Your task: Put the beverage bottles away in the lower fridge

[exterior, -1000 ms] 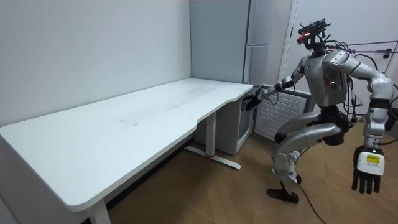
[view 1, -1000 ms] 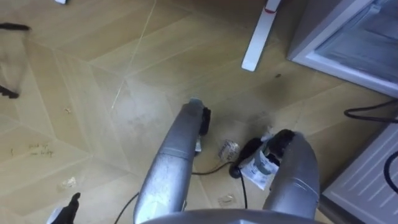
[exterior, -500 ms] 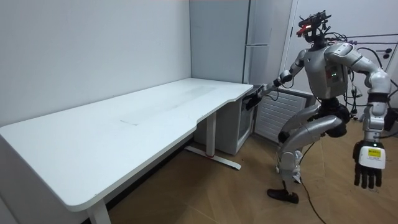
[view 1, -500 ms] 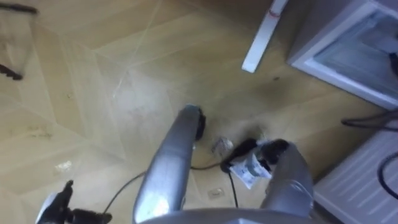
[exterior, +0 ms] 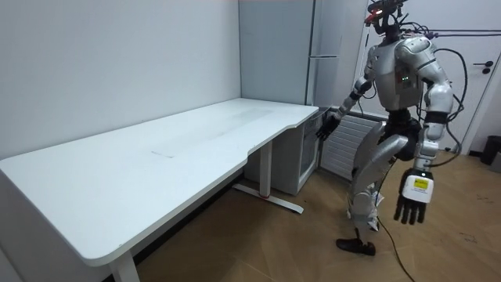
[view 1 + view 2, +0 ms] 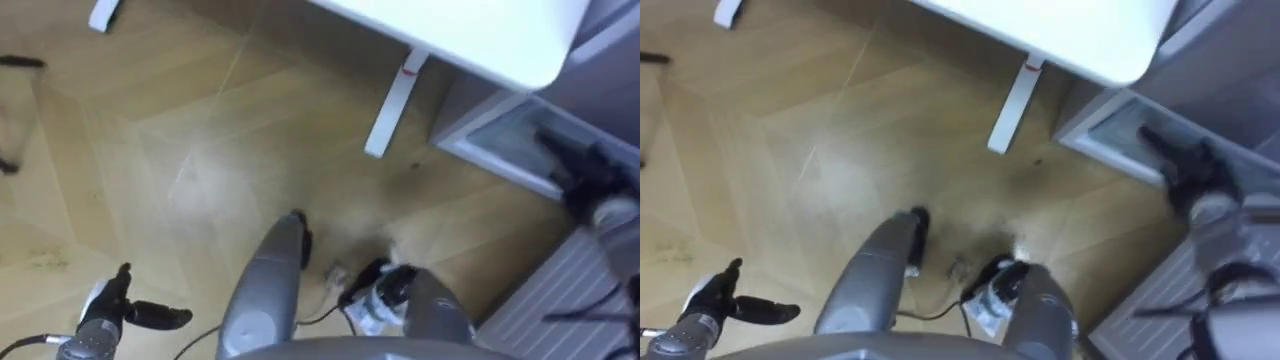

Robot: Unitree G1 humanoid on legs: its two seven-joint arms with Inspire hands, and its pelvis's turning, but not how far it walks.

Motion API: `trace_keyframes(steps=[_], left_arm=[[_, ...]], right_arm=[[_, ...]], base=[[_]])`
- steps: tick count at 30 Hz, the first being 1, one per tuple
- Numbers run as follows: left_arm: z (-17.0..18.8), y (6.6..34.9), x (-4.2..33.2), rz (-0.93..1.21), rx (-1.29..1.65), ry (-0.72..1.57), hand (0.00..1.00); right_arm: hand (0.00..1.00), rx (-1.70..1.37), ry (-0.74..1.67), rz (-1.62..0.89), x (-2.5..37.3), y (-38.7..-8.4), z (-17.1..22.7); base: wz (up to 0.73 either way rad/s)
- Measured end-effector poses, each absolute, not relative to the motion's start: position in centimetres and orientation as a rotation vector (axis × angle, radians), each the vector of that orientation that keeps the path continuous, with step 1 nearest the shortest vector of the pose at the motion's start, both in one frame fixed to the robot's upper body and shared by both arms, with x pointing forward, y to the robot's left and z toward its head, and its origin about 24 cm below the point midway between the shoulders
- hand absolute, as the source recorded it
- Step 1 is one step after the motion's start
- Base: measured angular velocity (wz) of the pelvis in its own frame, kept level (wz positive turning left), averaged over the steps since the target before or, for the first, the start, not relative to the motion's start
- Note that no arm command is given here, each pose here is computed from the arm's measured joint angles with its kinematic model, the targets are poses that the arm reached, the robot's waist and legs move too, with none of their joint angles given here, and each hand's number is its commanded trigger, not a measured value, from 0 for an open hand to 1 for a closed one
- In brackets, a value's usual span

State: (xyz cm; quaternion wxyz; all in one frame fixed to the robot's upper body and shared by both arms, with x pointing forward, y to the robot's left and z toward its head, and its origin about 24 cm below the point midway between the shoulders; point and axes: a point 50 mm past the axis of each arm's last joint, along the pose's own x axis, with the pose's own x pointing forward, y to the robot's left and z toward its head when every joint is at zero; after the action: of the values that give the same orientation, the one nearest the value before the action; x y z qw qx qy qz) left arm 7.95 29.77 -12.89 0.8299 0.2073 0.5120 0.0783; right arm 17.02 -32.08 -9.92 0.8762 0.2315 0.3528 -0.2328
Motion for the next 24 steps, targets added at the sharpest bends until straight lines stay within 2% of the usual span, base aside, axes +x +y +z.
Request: trace_keyframes(steps=[3, 6, 9, 14, 24], left_arm=[[-13.5, 28.3, 7.9, 0.139, 0.438, 1.083, 0.00], [-14.1, 26.9, 7.5, 0.134, 0.397, 1.085, 0.00], [-14.7, 25.7, 7.0, 0.120, 0.382, 1.095, 0.00], [-15.0, 25.3, 6.7, 0.154, 0.387, 1.094, 0.00], [-15.7, 24.0, 5.4, 0.233, 0.309, 1.137, 0.00]], right_arm=[[0.00, 0.374, 0.966, -0.379, 12.0, -29.3, -13.2], [0.00, 0.295, 1.089, -0.255, 9.4, -26.8, -14.8], [0.00, 0.205, 1.155, -0.172, 8.3, -25.7, -15.4], [0.00, 0.105, 1.152, -0.099, 8.1, -24.8, -15.6], [0.00, 0.118, 1.228, -0.154, 4.8, -23.7, -16.4]], base=[[0.03], [-0.24], [-0.21], [-0.18], [-0.07]])
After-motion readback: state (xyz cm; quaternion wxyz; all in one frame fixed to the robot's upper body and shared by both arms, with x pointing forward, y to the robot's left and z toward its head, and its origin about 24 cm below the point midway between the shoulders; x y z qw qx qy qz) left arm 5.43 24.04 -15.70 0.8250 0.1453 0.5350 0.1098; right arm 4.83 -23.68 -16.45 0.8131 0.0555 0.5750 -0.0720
